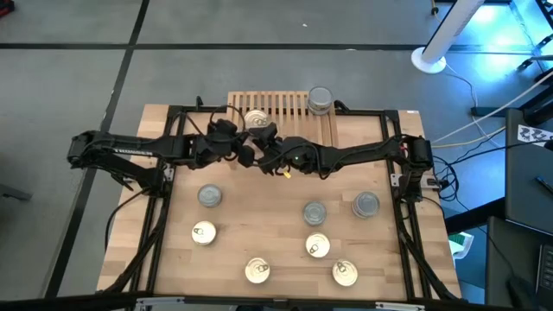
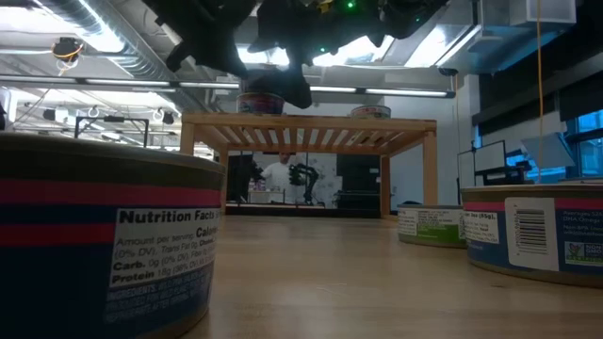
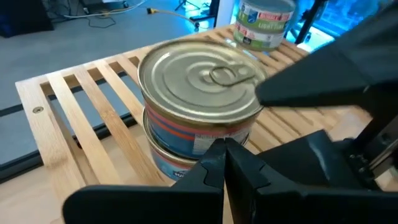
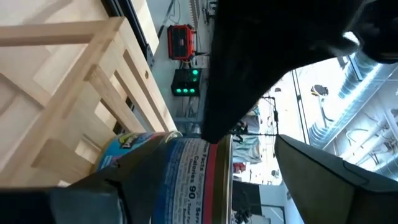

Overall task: Stack canned seafood by type on shelf
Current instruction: Stack the blue tuna can on top of the blue tuna can on the shelf, then put the blue-pink can on the shelf

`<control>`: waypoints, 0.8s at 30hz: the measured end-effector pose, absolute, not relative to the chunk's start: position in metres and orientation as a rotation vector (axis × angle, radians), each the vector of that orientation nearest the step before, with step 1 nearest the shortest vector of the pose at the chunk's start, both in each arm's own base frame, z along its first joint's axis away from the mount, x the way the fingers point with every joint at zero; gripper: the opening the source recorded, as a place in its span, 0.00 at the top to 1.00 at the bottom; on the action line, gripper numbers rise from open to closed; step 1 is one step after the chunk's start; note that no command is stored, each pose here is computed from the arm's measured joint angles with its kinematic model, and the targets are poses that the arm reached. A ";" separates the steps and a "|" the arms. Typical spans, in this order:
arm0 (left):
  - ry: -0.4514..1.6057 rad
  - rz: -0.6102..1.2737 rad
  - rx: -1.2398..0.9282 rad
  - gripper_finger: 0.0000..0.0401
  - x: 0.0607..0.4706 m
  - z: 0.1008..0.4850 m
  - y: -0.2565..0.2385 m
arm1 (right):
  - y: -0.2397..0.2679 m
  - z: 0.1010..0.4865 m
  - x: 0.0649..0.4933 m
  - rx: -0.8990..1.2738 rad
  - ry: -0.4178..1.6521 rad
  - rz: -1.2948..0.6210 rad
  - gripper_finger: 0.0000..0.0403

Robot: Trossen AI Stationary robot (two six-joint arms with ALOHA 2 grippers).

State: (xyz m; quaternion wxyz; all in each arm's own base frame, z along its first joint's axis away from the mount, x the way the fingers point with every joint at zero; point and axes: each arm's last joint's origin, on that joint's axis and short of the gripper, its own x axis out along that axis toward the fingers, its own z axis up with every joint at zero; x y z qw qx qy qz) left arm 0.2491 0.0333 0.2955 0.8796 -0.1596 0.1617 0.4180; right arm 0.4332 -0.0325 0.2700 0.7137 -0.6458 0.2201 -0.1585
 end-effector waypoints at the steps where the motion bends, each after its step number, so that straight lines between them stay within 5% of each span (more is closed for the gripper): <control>1: 0.332 0.867 -0.334 1.00 0.247 0.297 0.032 | -0.030 0.270 0.433 -1.432 0.482 -0.345 0.25; 14: 0.288 0.722 -0.339 1.00 0.231 0.315 0.001 | 0.024 0.272 0.431 -1.436 0.508 -0.391 0.25; 24: 0.323 0.596 -0.318 1.00 0.229 0.313 -0.030 | 0.067 0.301 0.385 -1.167 0.603 -0.404 0.25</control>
